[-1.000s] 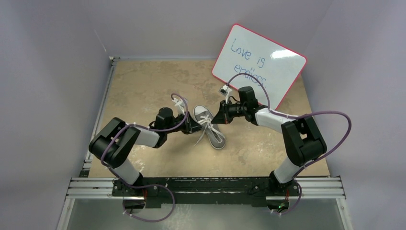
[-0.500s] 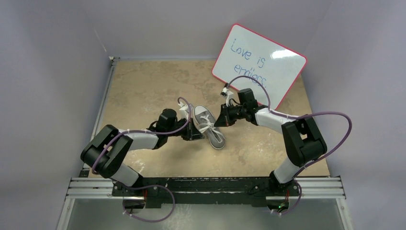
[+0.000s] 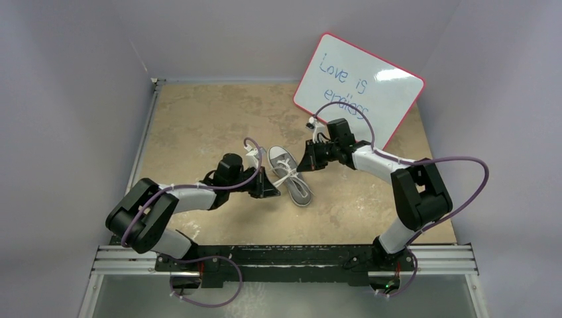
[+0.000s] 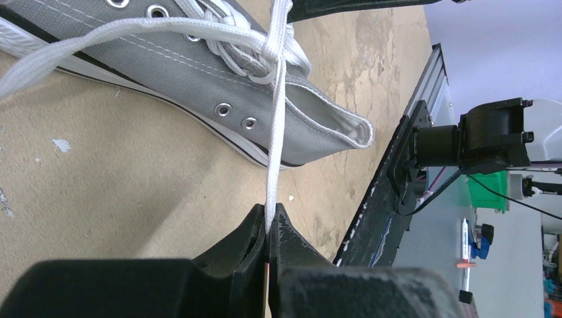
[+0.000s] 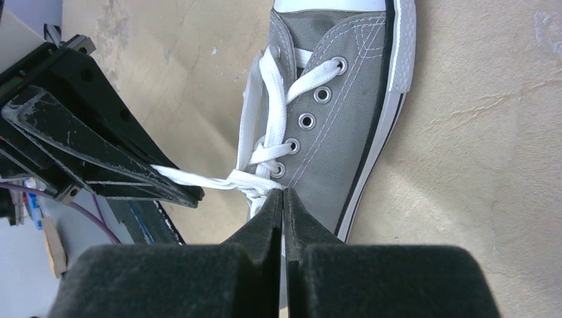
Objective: Tie the shoes
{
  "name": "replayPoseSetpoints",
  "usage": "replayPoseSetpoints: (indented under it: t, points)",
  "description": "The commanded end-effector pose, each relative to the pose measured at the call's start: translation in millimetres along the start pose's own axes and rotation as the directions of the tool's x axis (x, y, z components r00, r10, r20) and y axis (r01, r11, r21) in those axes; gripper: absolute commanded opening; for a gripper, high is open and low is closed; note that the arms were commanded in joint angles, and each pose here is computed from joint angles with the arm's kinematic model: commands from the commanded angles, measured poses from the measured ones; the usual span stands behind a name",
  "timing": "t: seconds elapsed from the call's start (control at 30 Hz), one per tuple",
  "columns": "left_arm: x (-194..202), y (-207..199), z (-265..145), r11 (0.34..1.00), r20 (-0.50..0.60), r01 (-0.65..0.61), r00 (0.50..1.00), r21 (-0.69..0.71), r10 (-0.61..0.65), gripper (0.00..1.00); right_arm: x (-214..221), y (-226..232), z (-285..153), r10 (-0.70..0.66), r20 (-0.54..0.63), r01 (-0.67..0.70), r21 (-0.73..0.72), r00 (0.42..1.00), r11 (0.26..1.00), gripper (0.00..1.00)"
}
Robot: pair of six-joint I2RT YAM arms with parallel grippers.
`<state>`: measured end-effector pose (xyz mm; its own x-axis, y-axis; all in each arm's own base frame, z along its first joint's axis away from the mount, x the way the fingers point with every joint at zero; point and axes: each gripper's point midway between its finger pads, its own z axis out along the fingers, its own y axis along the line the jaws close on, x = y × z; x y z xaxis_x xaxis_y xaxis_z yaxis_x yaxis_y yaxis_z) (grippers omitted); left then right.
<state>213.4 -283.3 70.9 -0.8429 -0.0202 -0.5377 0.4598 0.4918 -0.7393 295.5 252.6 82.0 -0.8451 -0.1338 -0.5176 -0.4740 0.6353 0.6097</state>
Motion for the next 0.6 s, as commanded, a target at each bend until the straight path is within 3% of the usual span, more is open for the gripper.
replayPoseSetpoints:
  t: [0.0, 0.23, 0.37, 0.57]
  points:
    - [3.1, -4.9, -1.5, 0.999, -0.003, -0.033, 0.999, 0.020, 0.033, 0.00, -24.4, 1.8, -5.9, 0.003, 0.067, -0.005, 0.033, 0.998, 0.999, 0.00]
    - [3.0, -0.4, -1.6, 0.999, -0.009, -0.051, 0.999, -0.004, 0.051, 0.00, -4.4, 9.7, -13.3, -0.080, 0.029, 0.081, -0.021, 0.996, 0.996, 0.00]
    - [1.6, 0.8, -1.5, 0.998, -0.006, -0.061, 0.998, -0.010, 0.060, 0.00, -0.9, 8.1, -17.4, -0.215, -0.010, 0.215, -0.033, 0.977, 0.976, 0.00]
    - [1.5, 3.6, 0.1, 0.997, -0.015, -0.070, 0.997, -0.013, 0.070, 0.00, 10.5, 22.6, -19.2, -0.397, -0.034, 0.384, -0.194, 0.917, 0.903, 0.00]
